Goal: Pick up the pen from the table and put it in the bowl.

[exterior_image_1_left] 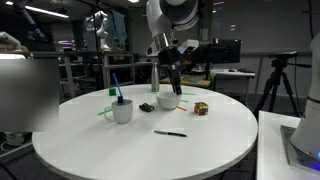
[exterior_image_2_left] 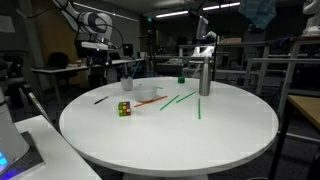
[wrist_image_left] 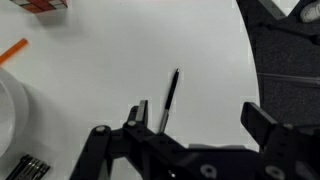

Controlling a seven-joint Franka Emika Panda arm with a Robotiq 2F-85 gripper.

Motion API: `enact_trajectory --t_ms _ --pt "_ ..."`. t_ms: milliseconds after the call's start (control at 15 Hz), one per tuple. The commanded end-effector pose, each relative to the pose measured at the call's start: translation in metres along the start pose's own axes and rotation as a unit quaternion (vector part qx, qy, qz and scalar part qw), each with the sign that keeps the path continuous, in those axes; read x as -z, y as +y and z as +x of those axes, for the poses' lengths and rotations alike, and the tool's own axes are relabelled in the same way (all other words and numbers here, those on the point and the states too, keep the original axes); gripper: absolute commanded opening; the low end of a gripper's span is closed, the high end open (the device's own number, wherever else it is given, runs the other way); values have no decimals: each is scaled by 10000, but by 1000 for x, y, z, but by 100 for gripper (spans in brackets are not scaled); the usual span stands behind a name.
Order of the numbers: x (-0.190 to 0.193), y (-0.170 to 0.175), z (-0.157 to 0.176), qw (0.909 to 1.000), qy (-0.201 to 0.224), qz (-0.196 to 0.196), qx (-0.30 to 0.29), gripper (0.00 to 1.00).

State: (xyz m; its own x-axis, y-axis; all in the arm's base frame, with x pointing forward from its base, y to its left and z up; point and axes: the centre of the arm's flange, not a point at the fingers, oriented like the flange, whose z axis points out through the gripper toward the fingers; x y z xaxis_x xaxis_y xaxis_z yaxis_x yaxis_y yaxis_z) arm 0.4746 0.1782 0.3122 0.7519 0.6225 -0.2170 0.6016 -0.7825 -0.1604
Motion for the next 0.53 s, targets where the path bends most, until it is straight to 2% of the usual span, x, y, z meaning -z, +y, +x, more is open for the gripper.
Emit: enact_trajectory --t_ms 0,200,467 --pt "-56 -9 -17 9996 112 236 -138 100" --pt "-94 -18 -26 9992 121 270 -273 100" --pt "-113 -27 -27 9996 -34 284 -62 100"
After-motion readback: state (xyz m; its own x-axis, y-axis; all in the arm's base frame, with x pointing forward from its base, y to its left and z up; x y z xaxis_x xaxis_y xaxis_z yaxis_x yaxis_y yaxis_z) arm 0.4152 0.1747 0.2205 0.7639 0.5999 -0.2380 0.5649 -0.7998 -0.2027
